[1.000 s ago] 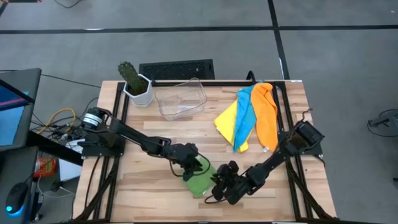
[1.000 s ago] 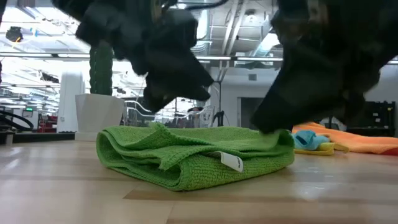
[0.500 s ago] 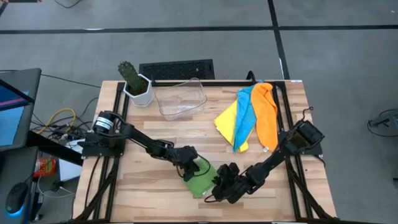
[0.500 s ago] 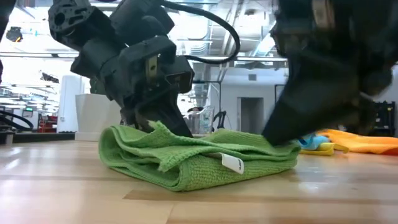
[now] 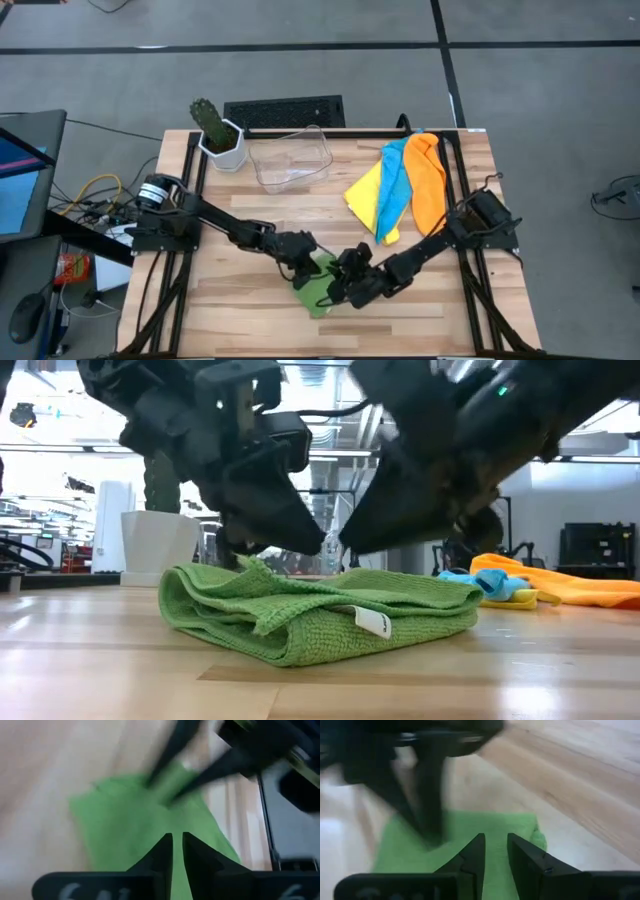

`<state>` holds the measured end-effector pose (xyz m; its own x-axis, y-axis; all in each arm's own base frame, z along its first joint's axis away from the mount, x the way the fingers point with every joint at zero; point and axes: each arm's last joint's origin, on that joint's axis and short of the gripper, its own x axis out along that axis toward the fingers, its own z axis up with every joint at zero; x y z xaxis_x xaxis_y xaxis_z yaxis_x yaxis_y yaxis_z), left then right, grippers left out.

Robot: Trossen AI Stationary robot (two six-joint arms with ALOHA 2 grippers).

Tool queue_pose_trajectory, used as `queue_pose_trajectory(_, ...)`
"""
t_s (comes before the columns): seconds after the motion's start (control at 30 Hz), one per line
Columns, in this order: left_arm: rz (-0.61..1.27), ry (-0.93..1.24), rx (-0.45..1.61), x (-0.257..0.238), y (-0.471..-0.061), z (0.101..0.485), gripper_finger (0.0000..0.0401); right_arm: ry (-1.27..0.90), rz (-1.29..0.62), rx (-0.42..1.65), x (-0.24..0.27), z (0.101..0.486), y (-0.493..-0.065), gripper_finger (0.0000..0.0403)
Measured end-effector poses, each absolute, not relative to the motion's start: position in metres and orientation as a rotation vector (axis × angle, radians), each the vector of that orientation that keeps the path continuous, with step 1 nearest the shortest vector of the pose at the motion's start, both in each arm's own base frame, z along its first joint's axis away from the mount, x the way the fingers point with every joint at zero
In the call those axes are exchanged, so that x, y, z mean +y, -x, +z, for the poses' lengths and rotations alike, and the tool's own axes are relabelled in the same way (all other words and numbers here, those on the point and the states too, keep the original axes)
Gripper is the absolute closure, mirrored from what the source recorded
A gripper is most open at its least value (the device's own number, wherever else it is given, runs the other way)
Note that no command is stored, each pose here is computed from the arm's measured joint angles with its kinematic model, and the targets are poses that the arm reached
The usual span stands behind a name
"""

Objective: Fold microfiber towels
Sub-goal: Fold the green microfiber cloth

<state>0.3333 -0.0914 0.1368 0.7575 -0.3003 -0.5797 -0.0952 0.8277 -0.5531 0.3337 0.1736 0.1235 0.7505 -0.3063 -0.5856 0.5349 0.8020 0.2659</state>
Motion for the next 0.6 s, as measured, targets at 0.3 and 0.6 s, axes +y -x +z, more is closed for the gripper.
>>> queue_pose_trajectory(0.3, -0.089, 0.511, 0.78, -0.118, -0.327, 0.109, 0.039, -0.502, -0.512, 0.646, 0.161, 0.088, -0.344, 0.0296)
queue_pose_trajectory(0.6, -0.111, 0.522, 0.784, -0.118, -0.33, 0.1, 0.0398, -0.509, -0.476, 0.673, 0.159, 0.108, -0.338, 0.0296)
